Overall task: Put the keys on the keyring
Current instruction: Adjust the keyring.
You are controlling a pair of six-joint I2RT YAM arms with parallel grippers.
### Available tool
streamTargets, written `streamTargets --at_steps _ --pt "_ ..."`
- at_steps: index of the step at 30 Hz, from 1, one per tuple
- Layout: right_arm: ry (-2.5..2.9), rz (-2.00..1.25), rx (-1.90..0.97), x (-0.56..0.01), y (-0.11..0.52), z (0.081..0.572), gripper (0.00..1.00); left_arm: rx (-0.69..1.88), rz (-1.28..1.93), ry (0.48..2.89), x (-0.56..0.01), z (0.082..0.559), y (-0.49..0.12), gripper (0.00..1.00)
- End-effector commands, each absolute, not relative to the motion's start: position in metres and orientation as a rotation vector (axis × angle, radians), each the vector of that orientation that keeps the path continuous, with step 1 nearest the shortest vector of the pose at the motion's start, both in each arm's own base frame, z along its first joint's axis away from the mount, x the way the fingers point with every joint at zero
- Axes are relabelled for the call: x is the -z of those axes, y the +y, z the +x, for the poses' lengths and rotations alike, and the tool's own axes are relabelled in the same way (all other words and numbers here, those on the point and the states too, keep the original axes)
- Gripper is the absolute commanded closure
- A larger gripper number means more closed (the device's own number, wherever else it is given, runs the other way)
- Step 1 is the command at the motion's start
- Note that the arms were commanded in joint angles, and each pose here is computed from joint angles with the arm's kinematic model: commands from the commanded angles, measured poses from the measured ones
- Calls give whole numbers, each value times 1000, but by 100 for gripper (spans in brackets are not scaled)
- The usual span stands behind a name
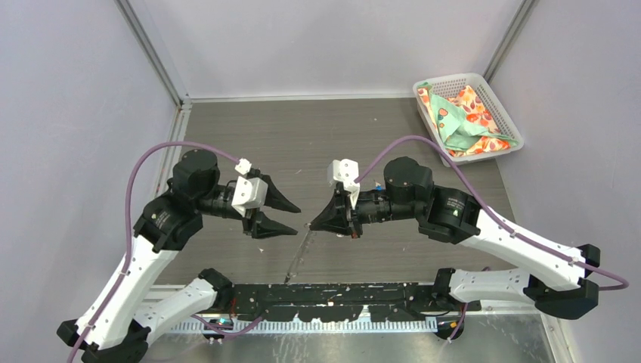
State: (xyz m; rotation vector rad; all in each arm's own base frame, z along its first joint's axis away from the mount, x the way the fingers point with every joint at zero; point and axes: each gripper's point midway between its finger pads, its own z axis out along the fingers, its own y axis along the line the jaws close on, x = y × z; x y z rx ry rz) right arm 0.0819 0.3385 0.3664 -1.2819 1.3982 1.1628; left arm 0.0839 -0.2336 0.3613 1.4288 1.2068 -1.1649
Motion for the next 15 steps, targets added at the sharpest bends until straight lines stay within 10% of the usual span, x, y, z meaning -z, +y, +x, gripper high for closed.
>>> streamTargets --at_steps 1,15 --pt "1379 -1315 -1169 -382 338 77 99 1092 1496 1195 -355 88 -230 55" --pt "1411 -1348 -1156 -378 349 82 99 1227 1520 1257 -350 75 -232 63"
